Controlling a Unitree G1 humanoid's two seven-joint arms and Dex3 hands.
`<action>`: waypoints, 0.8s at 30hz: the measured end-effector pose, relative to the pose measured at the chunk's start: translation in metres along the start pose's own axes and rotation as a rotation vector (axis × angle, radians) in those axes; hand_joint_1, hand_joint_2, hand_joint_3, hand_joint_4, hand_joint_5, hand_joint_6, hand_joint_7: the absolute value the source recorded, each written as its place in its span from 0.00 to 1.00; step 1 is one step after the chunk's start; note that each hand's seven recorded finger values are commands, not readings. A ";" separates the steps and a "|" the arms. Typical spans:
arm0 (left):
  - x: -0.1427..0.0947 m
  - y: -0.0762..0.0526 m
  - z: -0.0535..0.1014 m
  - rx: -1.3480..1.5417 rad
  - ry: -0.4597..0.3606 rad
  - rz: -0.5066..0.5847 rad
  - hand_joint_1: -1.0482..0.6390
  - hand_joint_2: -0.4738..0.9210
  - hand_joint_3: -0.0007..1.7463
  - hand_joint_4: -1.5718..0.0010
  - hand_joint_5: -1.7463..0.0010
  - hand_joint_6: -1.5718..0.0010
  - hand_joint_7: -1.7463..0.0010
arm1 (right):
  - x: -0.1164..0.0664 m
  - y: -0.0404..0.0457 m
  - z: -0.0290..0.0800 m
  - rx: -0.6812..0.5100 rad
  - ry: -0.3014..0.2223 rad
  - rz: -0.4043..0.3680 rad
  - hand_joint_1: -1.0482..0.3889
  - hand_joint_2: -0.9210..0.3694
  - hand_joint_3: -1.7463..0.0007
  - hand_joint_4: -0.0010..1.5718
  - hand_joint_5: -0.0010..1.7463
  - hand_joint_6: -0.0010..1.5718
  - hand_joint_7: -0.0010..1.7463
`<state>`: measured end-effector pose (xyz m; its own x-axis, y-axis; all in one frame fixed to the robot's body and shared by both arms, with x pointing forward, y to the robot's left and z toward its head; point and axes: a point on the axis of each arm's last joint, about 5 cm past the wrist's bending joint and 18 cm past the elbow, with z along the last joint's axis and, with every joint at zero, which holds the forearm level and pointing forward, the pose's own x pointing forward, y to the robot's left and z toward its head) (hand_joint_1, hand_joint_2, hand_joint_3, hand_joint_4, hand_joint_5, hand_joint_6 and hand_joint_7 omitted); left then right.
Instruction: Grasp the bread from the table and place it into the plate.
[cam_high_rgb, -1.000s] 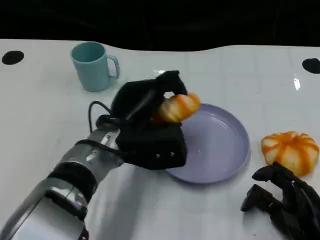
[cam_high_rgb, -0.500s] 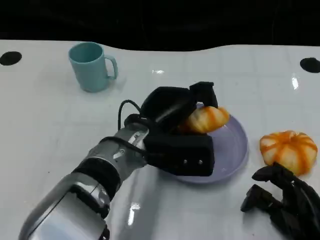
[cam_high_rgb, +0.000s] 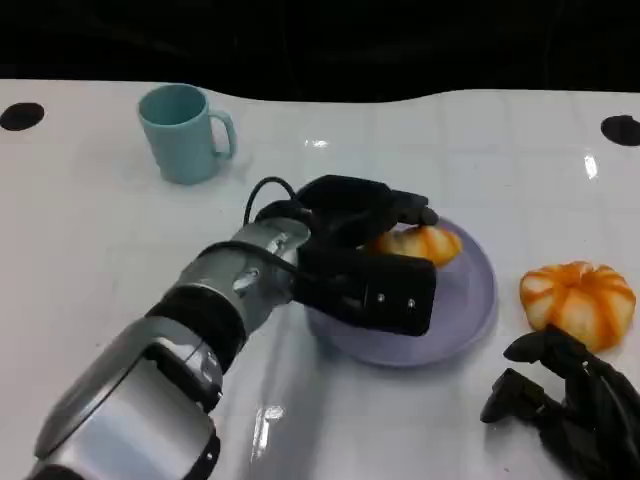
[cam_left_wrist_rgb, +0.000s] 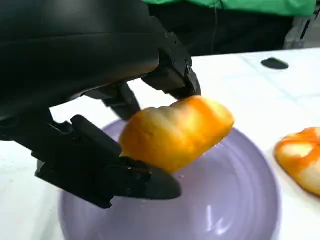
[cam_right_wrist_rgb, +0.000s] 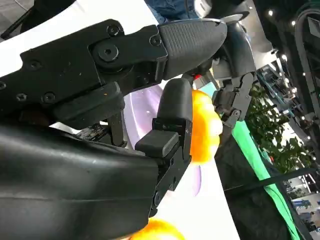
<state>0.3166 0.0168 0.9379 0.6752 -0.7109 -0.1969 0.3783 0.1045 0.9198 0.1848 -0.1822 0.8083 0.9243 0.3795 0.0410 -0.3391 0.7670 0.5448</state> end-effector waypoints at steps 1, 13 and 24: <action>0.001 0.002 0.000 0.015 0.003 -0.015 0.05 1.00 0.41 0.95 0.95 0.90 1.00 | 0.000 0.0000 0.000 0.000 0.000 0.000 0.37 0.00 0.87 0.43 0.84 0.38 0.68; -0.002 0.013 -0.006 0.036 0.017 -0.090 0.00 1.00 0.49 0.99 0.96 0.93 1.00 | 0.000 0.0000 0.000 0.005 0.002 0.001 0.39 0.00 0.87 0.43 0.84 0.38 0.67; -0.013 0.028 -0.017 -0.107 -0.039 -0.020 0.00 1.00 0.46 0.99 0.95 0.94 1.00 | 0.000 -0.0003 0.000 0.006 0.003 0.003 0.38 0.00 0.88 0.43 0.83 0.38 0.67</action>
<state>0.3295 0.0409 0.9605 0.6424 -0.7401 -0.1991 0.4579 0.1623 0.8741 0.1853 -0.1824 0.8084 0.9228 0.3832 0.0404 -0.3408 0.7628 0.5495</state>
